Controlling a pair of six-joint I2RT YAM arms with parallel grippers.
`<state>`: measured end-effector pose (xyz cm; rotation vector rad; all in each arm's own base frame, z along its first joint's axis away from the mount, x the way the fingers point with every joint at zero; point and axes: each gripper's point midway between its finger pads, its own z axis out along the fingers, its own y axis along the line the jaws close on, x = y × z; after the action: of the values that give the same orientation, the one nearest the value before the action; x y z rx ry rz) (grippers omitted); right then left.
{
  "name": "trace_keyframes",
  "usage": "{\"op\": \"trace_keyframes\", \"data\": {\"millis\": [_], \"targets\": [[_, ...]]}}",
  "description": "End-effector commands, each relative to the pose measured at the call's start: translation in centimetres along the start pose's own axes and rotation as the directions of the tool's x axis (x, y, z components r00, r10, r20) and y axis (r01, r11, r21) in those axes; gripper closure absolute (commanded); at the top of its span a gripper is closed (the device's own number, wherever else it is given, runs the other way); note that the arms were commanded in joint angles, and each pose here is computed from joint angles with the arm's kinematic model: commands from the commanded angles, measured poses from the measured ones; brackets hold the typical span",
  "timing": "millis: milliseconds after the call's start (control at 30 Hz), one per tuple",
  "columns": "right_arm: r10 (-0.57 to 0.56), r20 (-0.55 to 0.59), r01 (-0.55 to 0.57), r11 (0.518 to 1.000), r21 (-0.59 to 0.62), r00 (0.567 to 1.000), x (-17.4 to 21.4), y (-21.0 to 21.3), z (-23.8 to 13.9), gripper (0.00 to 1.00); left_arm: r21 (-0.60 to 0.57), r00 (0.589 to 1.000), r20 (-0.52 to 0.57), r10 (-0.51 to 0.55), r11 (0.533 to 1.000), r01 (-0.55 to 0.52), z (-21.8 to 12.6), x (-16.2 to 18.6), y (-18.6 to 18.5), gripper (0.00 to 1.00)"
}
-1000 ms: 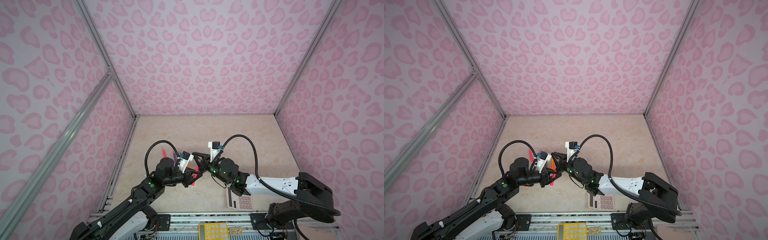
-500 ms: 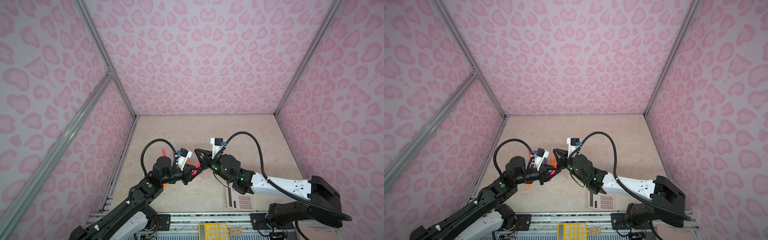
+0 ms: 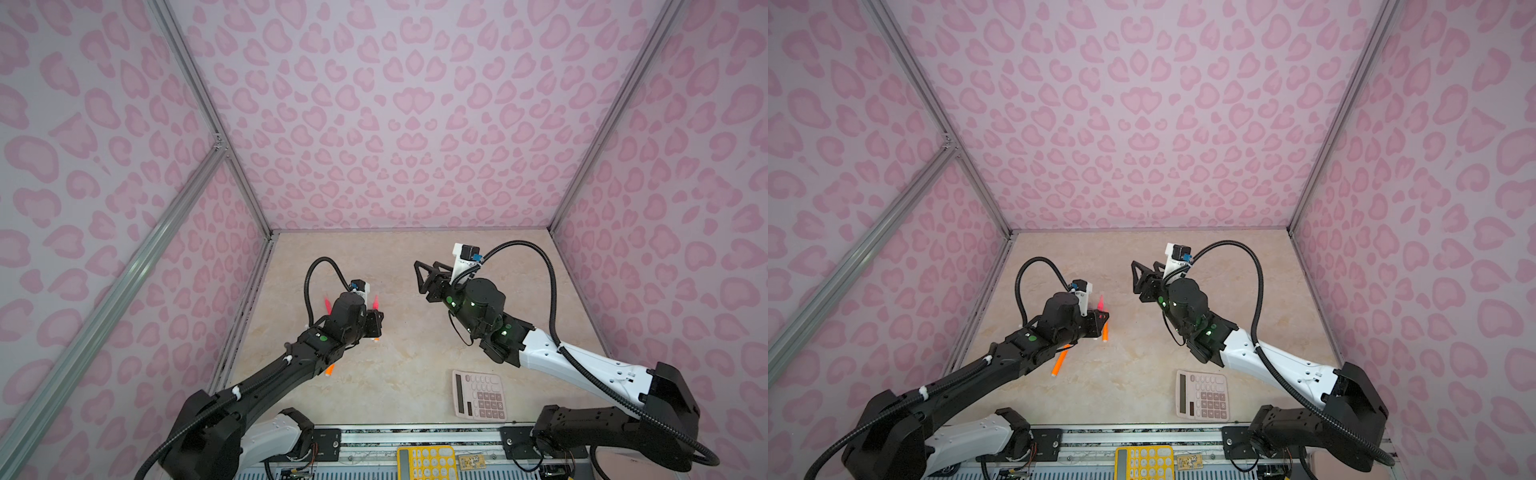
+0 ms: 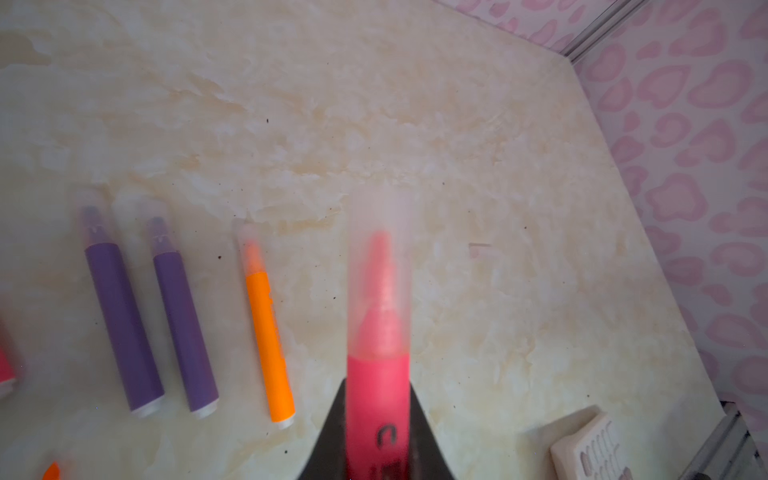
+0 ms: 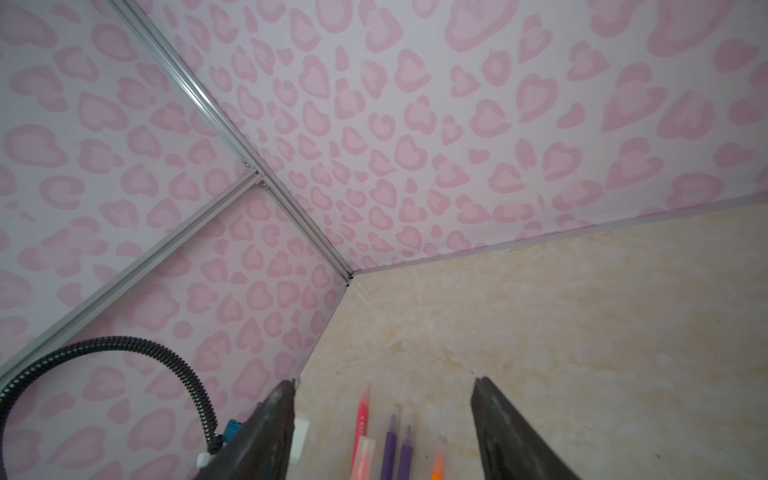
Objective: Insert the pens into the pen caps
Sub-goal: 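Withdraw the right gripper while the left gripper holds the capped marker, then lower the capped pink marker onto the table and open the left gripper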
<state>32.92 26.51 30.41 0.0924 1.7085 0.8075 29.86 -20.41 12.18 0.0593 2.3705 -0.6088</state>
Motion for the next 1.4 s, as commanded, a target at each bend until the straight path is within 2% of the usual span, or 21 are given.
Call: {"op": "trace_keyframes", "data": {"millis": [0,200,300,433,533,700,833,1033,1200,1367], "targets": [[0.009,0.010,-0.009,1.000,0.009,1.000,-0.5,-2.2,-0.9,0.31,-0.015,0.995,-0.100,0.021,1.000,-0.022,2.3,1.3,0.1,0.96],[-0.047,-0.018,0.047,0.998,0.031,0.999,-2.1,-4.3,-0.9,0.30,-0.041,0.970,-0.240,0.036,0.998,-0.047,6.6,3.1,0.5,0.97],[-0.030,-0.022,0.031,0.999,0.039,0.999,-2.7,-5.4,-0.3,0.29,-0.070,0.951,-0.306,0.035,0.996,-0.059,7.9,4.3,1.2,0.97],[-0.019,-0.045,0.021,0.999,0.040,0.999,-2.7,-6.3,0.3,0.30,-0.163,0.932,-0.363,0.024,0.983,-0.088,8.8,5.3,2.7,0.97],[-0.014,-0.052,0.017,0.999,0.050,0.999,-2.6,-6.8,0.5,0.30,-0.225,0.924,-0.379,0.053,0.963,-0.147,8.9,5.6,3.3,0.97],[0.004,-0.059,-0.001,0.999,0.041,0.998,-2.2,-7.3,0.7,0.30,-0.305,0.913,-0.373,0.166,0.907,-0.289,8.8,5.0,2.7,0.97],[0.017,-0.063,-0.015,1.000,0.025,0.998,-2.6,-7.0,0.3,0.30,-0.364,0.893,-0.398,0.211,0.857,-0.365,9.0,5.2,2.9,0.91],[0.020,-0.043,-0.019,1.000,0.022,0.999,-2.8,-7.1,-0.7,0.29,-0.398,0.880,-0.429,0.203,0.832,-0.386,9.5,5.6,3.6,0.88],[0.030,-0.020,-0.029,1.000,0.006,0.999,-3.3,-6.9,-1.7,0.28,-0.434,0.879,-0.434,0.195,0.810,-0.394,9.3,5.5,4.3,0.81],[0.030,-0.017,-0.030,1.000,-0.001,0.999,-3.4,-6.7,-2.0,0.28,-0.422,0.878,-0.443,0.179,0.823,-0.381,9.5,5.8,4.3,0.76]]}}
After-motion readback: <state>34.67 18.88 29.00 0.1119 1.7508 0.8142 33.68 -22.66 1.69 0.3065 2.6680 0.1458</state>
